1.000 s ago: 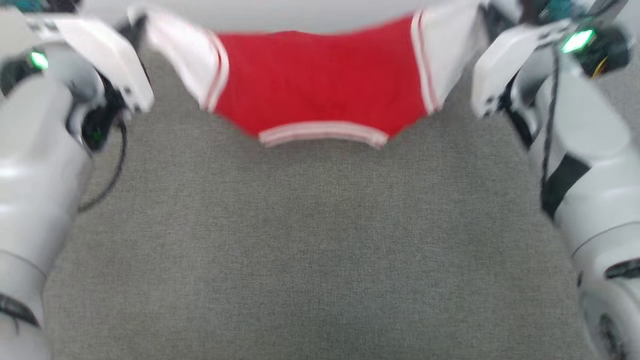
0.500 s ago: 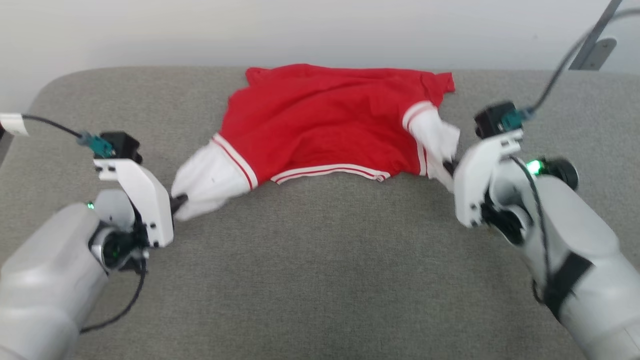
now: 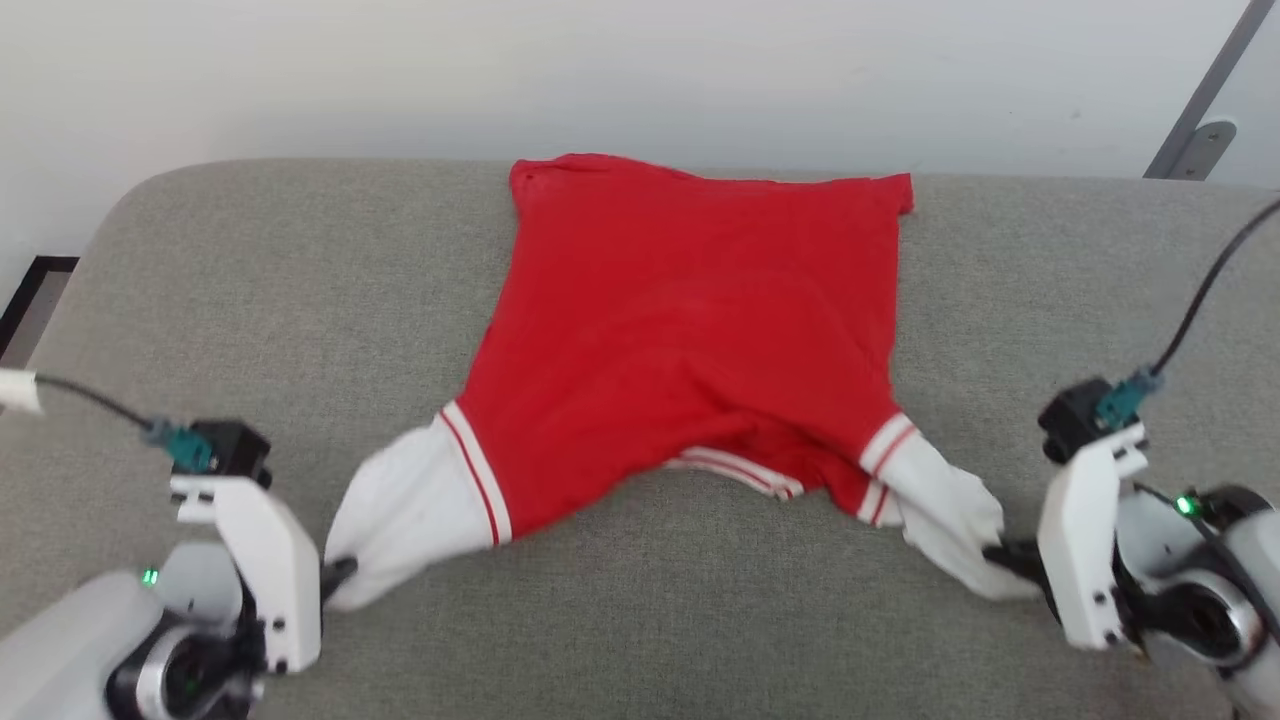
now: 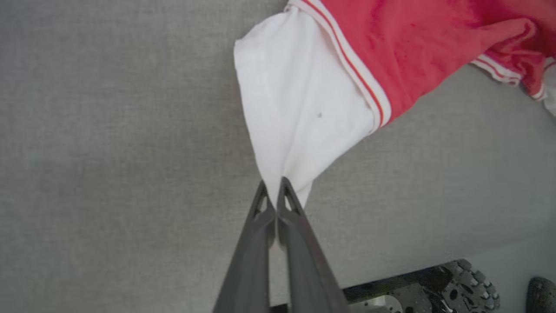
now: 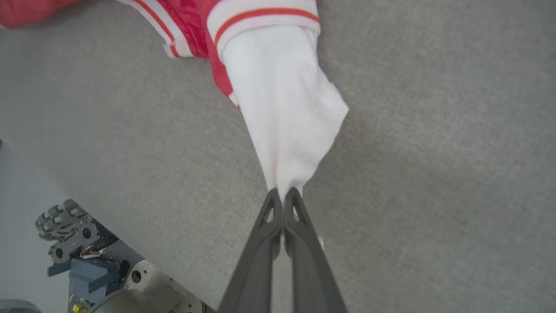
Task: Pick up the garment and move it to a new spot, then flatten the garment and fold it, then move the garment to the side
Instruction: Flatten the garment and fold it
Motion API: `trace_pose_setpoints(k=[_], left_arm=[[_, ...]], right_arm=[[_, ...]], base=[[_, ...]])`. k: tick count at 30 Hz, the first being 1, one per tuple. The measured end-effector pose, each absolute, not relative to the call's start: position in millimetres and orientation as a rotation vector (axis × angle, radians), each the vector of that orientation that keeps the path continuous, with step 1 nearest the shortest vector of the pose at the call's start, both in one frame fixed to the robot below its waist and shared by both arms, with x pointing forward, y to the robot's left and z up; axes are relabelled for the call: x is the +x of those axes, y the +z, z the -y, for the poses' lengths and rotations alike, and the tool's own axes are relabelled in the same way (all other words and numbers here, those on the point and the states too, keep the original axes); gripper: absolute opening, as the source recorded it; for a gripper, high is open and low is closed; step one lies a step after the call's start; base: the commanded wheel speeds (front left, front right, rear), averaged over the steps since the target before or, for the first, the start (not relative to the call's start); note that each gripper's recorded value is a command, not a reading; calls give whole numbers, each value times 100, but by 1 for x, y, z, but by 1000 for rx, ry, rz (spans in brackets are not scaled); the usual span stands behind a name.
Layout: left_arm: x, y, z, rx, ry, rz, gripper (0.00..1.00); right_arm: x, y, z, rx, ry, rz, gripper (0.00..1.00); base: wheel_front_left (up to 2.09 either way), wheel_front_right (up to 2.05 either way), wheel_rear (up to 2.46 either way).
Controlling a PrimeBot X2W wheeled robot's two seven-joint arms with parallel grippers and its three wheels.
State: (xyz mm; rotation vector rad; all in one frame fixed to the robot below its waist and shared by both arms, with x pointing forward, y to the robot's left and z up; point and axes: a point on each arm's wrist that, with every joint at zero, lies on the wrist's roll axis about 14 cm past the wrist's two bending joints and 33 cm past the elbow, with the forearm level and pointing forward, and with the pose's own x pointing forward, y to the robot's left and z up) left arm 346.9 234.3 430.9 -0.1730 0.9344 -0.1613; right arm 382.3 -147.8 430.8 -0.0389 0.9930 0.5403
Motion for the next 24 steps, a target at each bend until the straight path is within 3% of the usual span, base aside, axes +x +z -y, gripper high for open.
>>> trace_pose_setpoints(k=[13,23,24], left_arm=[[258,419,-226,-215,-102,-1169,0],[253,395,-217,-279,-96,-1191,0],[255,394,-215,-285,-99,-1184,0]], right_arm=[[300,412,169,-44,573,-1281,0],[291,387,153,-88,550,-1276,0],[289,382,153,-93,546,-1285,5]], base=[[0,0,0],[0,0,0],[0,0,0]])
